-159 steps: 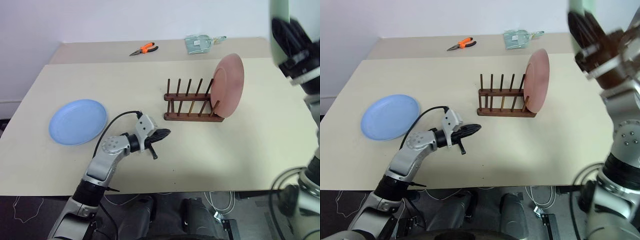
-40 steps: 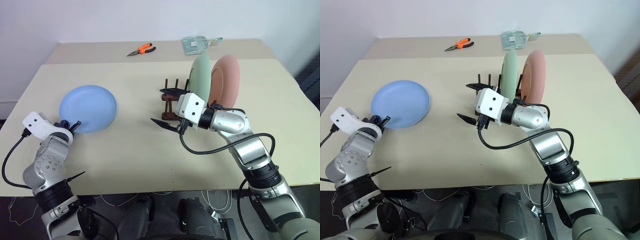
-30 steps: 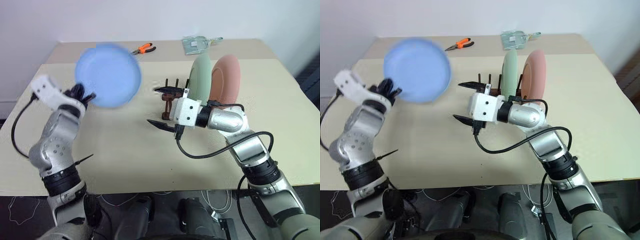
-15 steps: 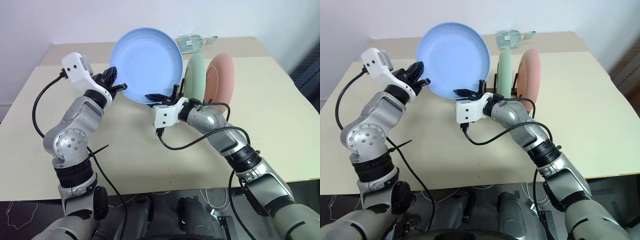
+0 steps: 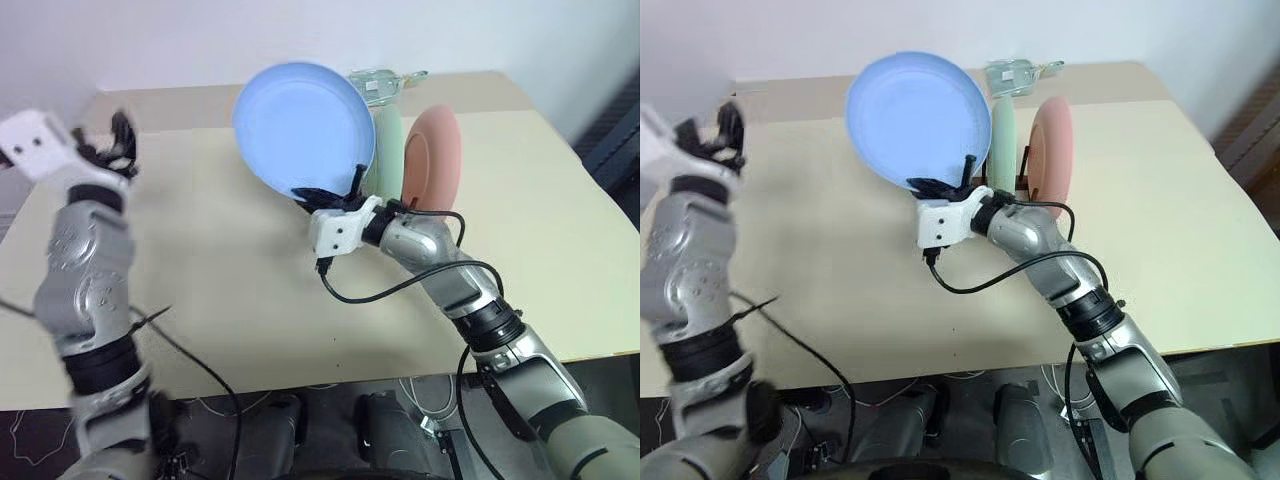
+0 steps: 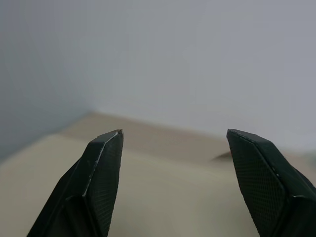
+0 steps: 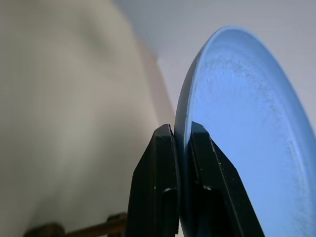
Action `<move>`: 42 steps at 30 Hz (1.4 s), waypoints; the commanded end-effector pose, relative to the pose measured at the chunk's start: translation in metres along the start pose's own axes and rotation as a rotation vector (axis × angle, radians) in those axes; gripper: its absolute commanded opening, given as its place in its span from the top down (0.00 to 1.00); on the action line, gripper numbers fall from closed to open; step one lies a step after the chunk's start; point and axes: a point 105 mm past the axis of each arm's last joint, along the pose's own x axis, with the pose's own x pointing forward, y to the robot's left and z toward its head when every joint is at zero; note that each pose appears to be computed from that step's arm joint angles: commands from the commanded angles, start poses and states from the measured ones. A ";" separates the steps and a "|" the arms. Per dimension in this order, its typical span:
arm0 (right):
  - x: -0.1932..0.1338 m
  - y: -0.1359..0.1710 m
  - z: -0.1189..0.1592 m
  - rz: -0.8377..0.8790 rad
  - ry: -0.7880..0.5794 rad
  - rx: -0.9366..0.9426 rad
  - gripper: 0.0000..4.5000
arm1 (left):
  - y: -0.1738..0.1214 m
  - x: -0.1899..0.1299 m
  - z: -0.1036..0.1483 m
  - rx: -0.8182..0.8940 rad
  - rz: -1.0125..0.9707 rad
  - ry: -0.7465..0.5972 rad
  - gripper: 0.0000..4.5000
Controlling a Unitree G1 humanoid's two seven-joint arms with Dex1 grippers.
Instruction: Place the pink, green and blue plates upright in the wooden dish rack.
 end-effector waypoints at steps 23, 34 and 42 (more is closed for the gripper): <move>-0.016 -0.043 0.025 -0.383 -0.236 1.386 1.00 | -0.124 -0.076 -0.075 0.135 -0.622 0.093 0.24; -0.014 -0.058 0.029 -0.398 -0.270 1.379 1.00 | -0.130 -0.080 -0.076 0.131 -0.643 0.094 0.24; -0.017 -0.076 0.047 -0.402 -0.370 1.382 1.00 | -0.132 -0.080 -0.076 0.131 -0.649 0.091 0.24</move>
